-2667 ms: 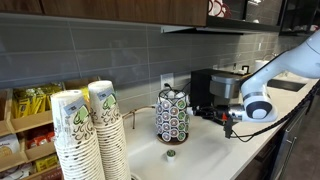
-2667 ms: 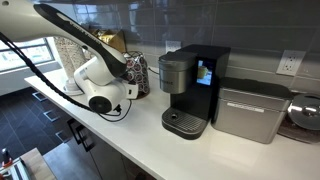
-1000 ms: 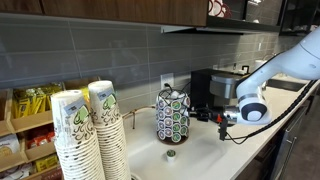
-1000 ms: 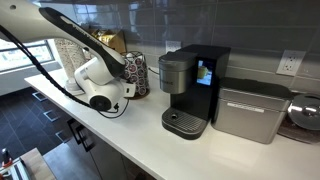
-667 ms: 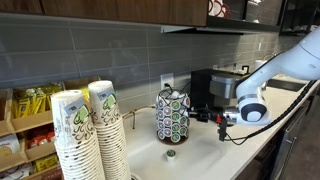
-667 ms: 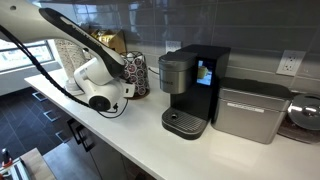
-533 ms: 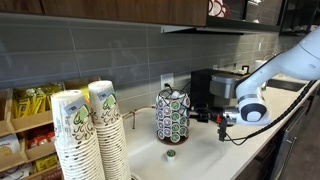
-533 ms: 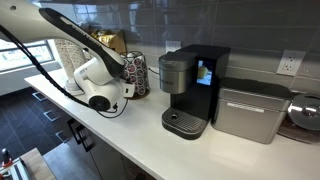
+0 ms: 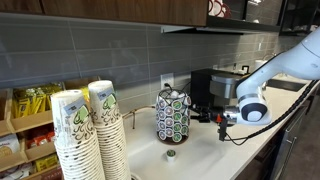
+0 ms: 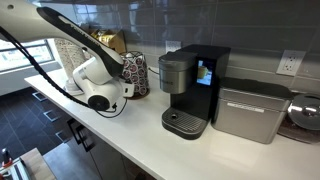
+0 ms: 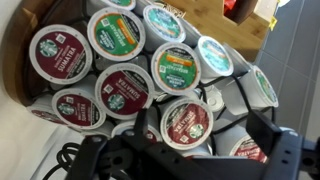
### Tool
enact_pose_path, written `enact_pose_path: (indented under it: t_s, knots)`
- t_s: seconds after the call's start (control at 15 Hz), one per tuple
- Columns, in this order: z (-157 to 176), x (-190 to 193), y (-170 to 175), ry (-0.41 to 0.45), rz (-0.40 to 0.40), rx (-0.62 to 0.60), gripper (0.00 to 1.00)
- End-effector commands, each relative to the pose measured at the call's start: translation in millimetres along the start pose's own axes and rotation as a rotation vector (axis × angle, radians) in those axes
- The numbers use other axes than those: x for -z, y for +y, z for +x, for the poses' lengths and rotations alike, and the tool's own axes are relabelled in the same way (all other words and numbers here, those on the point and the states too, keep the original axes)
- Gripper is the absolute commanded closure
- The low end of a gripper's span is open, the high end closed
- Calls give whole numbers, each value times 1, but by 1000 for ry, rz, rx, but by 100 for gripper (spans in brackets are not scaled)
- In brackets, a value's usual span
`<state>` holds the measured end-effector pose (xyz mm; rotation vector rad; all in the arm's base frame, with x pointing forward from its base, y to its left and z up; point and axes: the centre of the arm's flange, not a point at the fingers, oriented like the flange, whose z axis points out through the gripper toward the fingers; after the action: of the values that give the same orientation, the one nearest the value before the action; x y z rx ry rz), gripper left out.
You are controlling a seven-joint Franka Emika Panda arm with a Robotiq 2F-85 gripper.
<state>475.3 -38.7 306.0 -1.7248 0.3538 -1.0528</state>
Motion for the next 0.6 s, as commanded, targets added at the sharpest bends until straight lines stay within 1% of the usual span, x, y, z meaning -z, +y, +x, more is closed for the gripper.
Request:
enact_pose_path:
  t_s: [0.0, 0.33, 0.53]
  knots:
    - [-6, 3, -3, -10, -6, -27, 0]
    - [-4, 9, -5, -12, -23, -24, 0]
    - [1, 23, -10, -22, -66, 4, 0]
